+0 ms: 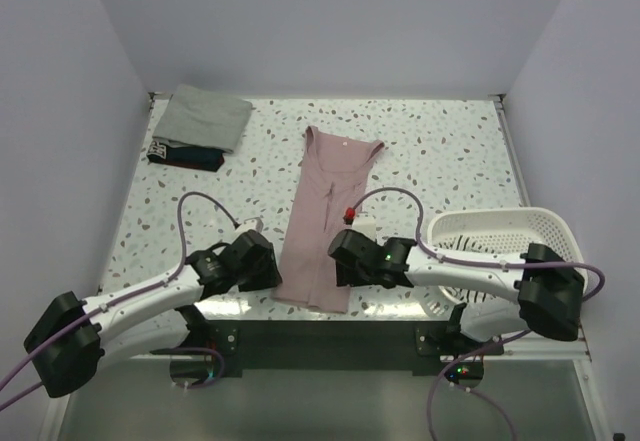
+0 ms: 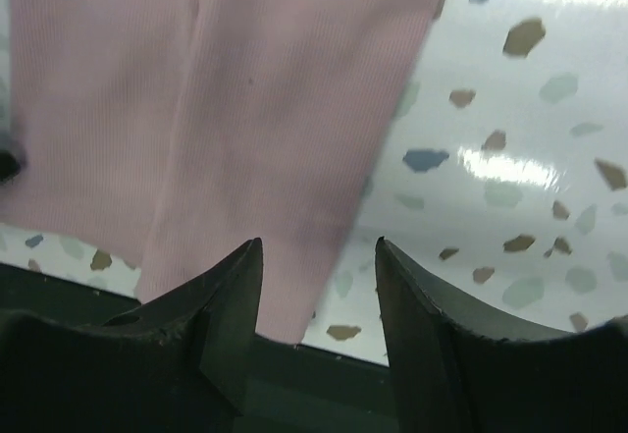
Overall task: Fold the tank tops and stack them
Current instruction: Fold the tank top
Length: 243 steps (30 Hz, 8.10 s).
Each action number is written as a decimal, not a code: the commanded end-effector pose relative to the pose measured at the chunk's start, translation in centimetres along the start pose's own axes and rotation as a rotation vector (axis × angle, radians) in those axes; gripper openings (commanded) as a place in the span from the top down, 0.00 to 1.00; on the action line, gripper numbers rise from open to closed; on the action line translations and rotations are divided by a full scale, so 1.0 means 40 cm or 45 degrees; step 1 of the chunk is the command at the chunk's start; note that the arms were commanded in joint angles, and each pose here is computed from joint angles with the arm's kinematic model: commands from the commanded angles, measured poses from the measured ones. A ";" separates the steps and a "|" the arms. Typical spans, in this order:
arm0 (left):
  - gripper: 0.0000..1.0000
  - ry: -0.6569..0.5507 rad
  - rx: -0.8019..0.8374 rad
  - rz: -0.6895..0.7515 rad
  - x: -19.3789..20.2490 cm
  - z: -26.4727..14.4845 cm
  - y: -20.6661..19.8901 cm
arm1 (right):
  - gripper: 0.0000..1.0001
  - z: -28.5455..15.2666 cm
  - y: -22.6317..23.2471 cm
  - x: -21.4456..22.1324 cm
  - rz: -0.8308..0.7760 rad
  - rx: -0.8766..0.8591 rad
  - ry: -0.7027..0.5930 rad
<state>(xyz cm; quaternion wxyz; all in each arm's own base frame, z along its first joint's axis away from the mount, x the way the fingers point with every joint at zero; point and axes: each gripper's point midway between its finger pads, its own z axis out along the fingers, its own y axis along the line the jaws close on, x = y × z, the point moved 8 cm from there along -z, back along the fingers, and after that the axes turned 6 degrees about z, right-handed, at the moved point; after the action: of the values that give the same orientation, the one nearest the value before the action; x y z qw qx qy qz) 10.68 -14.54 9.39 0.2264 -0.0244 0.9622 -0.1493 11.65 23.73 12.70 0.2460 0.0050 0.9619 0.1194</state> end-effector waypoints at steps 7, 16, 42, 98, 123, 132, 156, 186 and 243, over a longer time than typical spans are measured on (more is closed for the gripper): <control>0.43 0.118 0.070 0.005 0.040 0.004 0.007 | 0.45 -0.034 -0.038 0.156 0.257 -0.019 0.109; 0.58 0.175 0.037 -0.005 0.067 0.015 0.028 | 0.42 -0.031 -0.013 0.192 0.389 -0.129 0.145; 1.00 0.313 0.055 0.064 0.165 -0.003 0.029 | 1.00 -0.035 -0.009 0.229 0.202 0.009 0.124; 1.00 -0.375 0.160 -0.011 -0.418 -0.018 -0.208 | 1.00 -0.062 0.093 -0.254 0.030 0.128 -0.385; 0.38 -0.438 0.221 -0.048 -0.583 0.091 -0.152 | 0.36 0.050 -0.038 -0.443 0.069 0.227 -0.345; 0.85 -0.263 0.300 -0.076 -0.401 0.073 -0.162 | 0.70 0.060 0.038 -0.311 -0.013 0.132 -0.247; 0.85 -0.189 0.284 -0.072 -0.515 0.291 -0.248 | 0.81 0.250 0.005 -0.443 -0.019 0.299 -0.179; 0.83 -0.430 0.043 -0.315 -0.847 0.388 -0.086 | 0.87 0.243 -0.278 -0.686 0.437 0.433 -0.340; 0.83 -0.440 0.018 -0.331 -0.836 0.533 -0.155 | 0.91 0.504 -0.212 -0.747 0.578 0.295 -0.189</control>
<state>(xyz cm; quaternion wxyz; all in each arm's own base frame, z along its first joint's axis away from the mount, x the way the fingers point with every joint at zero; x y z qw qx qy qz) 48.66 -22.41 8.16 0.3521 -0.1561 0.9030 -0.1905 47.57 18.43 8.98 0.2874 0.2642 0.9154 0.0983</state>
